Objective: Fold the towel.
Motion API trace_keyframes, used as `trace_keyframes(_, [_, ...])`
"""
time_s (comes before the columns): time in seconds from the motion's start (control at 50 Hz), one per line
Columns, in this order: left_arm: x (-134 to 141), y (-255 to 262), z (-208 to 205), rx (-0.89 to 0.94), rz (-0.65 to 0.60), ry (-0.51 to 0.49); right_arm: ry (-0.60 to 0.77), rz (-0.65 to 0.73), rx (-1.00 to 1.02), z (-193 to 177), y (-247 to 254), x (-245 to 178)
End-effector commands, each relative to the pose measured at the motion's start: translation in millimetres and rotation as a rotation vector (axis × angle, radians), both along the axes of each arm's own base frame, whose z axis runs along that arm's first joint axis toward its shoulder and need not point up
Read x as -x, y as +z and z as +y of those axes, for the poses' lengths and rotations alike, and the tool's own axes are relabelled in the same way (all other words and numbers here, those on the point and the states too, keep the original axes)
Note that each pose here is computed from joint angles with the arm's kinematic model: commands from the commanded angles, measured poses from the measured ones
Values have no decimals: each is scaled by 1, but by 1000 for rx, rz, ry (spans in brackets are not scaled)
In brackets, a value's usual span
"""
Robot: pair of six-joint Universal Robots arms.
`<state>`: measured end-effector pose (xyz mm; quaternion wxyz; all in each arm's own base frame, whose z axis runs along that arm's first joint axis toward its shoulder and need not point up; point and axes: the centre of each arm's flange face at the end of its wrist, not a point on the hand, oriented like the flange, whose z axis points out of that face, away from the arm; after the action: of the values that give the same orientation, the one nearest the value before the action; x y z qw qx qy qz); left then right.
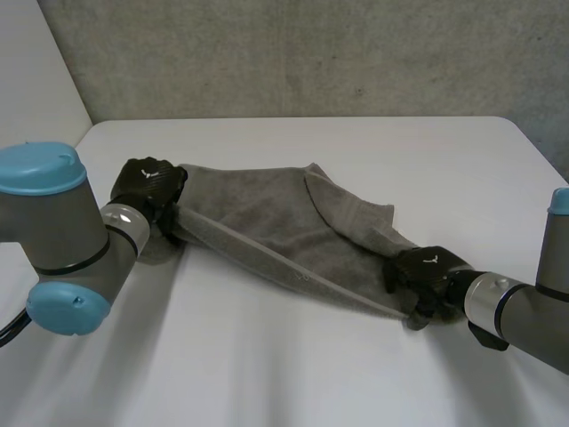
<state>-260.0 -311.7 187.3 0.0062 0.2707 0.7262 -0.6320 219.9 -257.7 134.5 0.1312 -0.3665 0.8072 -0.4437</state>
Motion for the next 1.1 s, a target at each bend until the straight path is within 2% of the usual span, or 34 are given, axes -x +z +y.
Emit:
trace_keyframes(0.02, [1, 6, -5, 21, 9, 10, -6, -34, -14, 1, -2, -6])
trace_keyframes(0.44, [1, 10, -7, 25, 32, 27, 13, -41, -5, -7, -16, -19])
trace_keyframes(0.54, [0, 12, -6, 21, 37, 28, -25, -83, 38, -15, -5, -18])
trace_keyframes(0.62, [0, 14, -4, 17, 45, 28, -57, -148, 160, -20, 37, -16])
trace_keyframes(0.86, [0, 28, 15, 5, 63, 10, -55, -187, 329, -21, 92, -15])
trace_keyframes(0.9, [-2, 45, 23, 41, 85, 6, -53, -216, 422, -19, 124, -12])
trace_keyframes(0.96, [-4, 56, 27, 65, 100, 6, -50, -231, 477, -15, 144, -11])
trace_keyframes(1.0, [-8, 79, 36, 119, 137, 4, -57, -250, 564, -10, 180, -5])
trace_keyframes(1.1, [-15, 116, 49, 212, 197, 5, -56, -260, 633, -4, 219, 2])
